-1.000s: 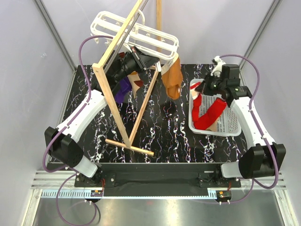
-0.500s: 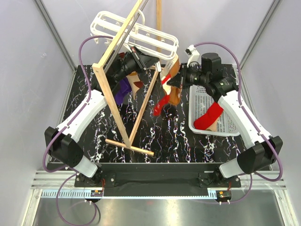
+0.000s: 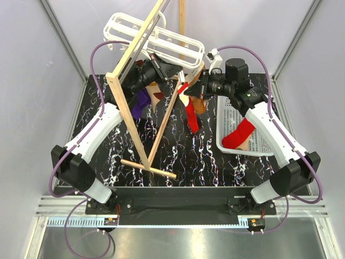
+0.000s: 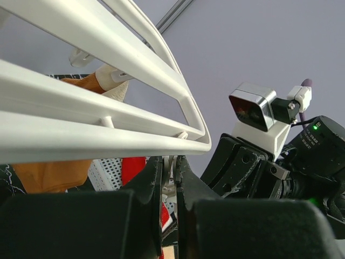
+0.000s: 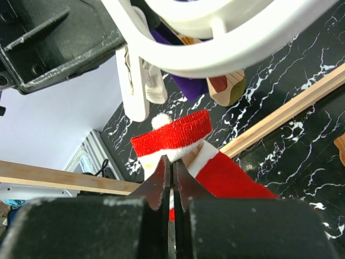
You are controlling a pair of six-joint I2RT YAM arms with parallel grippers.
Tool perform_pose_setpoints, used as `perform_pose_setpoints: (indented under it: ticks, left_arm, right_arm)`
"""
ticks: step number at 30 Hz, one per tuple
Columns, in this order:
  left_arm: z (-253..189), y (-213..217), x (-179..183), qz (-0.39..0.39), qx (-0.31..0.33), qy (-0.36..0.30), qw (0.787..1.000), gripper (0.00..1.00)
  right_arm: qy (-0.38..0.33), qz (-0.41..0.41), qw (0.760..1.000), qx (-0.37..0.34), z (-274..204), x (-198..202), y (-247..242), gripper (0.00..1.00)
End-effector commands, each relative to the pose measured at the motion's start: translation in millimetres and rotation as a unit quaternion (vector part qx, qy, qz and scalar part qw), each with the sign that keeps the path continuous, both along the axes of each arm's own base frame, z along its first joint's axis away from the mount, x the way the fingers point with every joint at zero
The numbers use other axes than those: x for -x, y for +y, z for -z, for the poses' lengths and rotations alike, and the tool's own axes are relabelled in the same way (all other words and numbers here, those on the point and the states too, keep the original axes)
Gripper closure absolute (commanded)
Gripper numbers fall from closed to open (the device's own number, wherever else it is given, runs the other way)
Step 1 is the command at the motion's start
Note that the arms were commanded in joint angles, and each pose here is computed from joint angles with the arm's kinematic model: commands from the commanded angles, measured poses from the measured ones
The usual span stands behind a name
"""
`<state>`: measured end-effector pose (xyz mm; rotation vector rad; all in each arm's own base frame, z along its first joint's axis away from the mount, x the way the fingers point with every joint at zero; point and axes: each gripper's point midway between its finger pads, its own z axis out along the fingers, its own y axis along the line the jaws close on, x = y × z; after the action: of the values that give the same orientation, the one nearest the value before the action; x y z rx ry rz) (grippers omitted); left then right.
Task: Clip the socks to the hanger
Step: Clamp the sock onto the hanger.
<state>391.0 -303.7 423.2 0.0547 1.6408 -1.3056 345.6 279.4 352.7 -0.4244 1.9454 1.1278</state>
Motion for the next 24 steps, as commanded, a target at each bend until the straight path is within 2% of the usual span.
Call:
perform_pose_setpoints:
  ticks: [1,24]
  left_arm:
    - [-12,5,5,0.003,0.009,-0.015,1.0,1.0]
    - [-14,5,9,0.006,0.013,-0.016,1.0,1.0]
  right_arm:
    - [-0.048,-0.012,0.998,-0.036,-41,0,9,1.0]
    - [-0.067,-0.006,0.996,-0.062,-54,-13,18,1.0]
